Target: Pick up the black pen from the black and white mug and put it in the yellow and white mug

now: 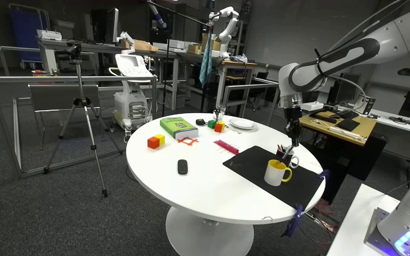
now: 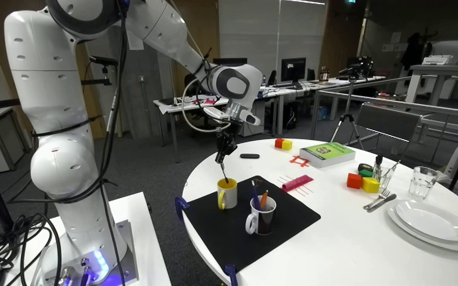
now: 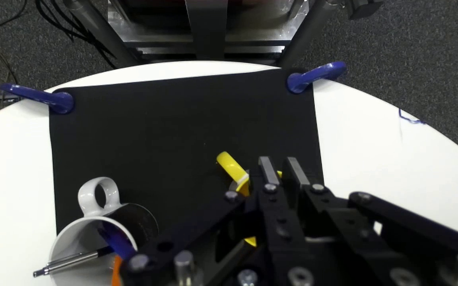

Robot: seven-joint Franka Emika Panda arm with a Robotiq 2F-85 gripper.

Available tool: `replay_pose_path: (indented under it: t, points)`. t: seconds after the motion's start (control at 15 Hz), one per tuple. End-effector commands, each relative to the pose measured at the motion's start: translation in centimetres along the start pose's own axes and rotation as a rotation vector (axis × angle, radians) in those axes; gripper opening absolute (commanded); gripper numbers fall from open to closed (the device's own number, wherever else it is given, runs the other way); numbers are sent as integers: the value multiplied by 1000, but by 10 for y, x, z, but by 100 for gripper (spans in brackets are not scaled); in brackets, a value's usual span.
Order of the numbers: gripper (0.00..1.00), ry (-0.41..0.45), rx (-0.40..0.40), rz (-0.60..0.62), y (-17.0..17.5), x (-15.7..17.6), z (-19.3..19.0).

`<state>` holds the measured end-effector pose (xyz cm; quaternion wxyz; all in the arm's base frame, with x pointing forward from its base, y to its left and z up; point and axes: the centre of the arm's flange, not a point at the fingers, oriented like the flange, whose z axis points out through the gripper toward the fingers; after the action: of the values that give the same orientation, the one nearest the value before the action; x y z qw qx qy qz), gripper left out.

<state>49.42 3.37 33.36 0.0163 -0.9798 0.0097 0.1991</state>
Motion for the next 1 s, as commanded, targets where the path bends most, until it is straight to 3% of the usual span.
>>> replay_pose_path:
  t: [0.0, 0.93]
  points:
    - [3, -13, -9, 4, -5, 32, -8]
    - [3, -158, -47, -15, -31, 75, 38]
